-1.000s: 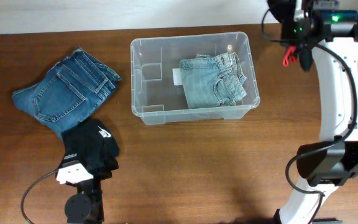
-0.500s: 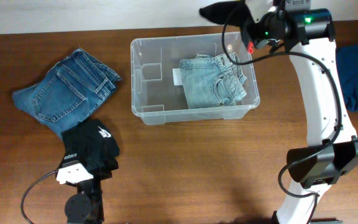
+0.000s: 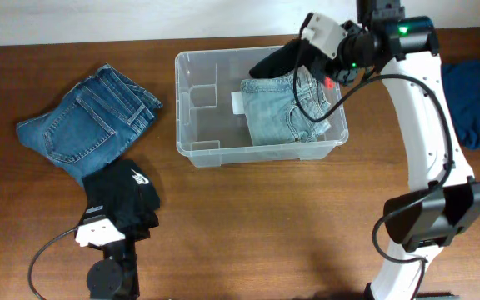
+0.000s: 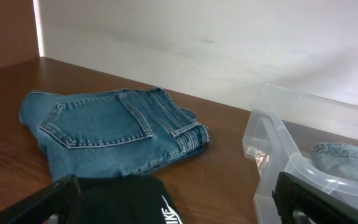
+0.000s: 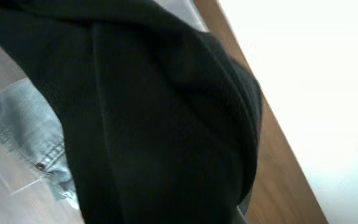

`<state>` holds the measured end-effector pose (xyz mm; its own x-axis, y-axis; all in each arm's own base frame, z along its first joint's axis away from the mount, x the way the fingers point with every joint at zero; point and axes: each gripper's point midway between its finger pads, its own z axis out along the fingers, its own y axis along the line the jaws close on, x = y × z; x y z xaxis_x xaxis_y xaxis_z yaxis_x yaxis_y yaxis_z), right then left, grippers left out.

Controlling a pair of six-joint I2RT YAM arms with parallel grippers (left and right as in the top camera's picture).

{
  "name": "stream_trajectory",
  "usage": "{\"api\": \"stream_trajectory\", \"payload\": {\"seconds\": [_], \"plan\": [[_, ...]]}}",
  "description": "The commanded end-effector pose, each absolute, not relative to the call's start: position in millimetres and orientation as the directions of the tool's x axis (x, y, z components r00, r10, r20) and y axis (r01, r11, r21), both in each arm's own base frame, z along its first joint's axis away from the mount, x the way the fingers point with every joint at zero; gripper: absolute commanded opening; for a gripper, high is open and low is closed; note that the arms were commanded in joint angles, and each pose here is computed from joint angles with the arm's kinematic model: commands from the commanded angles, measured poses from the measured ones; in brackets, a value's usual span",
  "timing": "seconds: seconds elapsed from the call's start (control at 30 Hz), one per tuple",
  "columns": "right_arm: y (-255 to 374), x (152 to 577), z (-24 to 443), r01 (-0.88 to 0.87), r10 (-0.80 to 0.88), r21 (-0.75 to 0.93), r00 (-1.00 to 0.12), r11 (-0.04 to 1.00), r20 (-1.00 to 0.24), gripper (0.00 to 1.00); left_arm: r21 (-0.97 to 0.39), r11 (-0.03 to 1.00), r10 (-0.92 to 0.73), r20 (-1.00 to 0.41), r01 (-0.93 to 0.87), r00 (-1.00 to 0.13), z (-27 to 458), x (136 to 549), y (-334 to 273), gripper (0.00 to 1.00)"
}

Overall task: Pack container
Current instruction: 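Carry the black clothing with the right gripper into the container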

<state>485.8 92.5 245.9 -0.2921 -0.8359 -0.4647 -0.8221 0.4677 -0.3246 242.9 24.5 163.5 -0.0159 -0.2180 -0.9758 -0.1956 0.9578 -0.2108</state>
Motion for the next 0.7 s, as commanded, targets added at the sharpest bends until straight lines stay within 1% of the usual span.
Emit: {"api": "stream_trajectory", "payload": {"seconds": [0.0, 0.03, 0.13, 0.17, 0.2, 0.27, 0.37, 0.53, 0.67], "plan": [[119, 479, 237, -0.877, -0.839, -0.285, -0.206, 0.387, -0.504, 0.04, -0.200, 0.959, -0.207, -0.978, -0.199, -0.014, 162, 243, 26, 0.99], [120, 479, 236, -0.880, -0.841, -0.283, -0.203, 0.381, -0.501, 0.04, -0.200, 0.959, -0.207, -0.978, -0.199, -0.014, 162, 243, 26, 0.99], [126, 475, 229, -0.904, -0.869, -0.297, -0.141, 0.309, -0.474, 0.04, -0.200, 0.959, -0.207, -0.978, -0.199, -0.013, 163, 243, 26, 0.99], [129, 475, 227, -0.912, -0.882, -0.313, -0.101, 0.267, -0.460, 0.04, -0.200, 0.959, -0.207, -0.978, -0.199, -0.014, 162, 243, 26, 0.99], [130, 475, 226, -0.915, -0.888, -0.319, -0.081, 0.246, -0.453, 0.04, -0.200, 0.959, -0.207, -0.978, -0.199, -0.014, 162, 243, 26, 0.99], [132, 474, 224, -0.919, -0.894, -0.326, -0.057, 0.221, -0.445, 0.04, -0.200, 0.959, -0.207, -0.978, -0.199, -0.013, 163, 243, 26, 0.99], [132, 472, 219, -0.928, -0.902, -0.320, -0.038, 0.192, -0.430, 0.04, -0.200, 0.959, -0.207, -0.978, -0.199, -0.013, 163, 243, 26, 0.99], [127, 453, 196, -0.965, -0.927, -0.248, 0.019, 0.081, -0.375, 0.04, -0.200, 0.959, -0.207, -0.978, -0.199, -0.014, 162, 243, 26, 0.99], [127, 454, 180, -0.975, -0.931, -0.211, 0.011, 0.072, -0.365, 0.04, -0.200, 0.959, -0.207, -0.978, -0.199, -0.013, 163, 243, 26, 0.99]]}}
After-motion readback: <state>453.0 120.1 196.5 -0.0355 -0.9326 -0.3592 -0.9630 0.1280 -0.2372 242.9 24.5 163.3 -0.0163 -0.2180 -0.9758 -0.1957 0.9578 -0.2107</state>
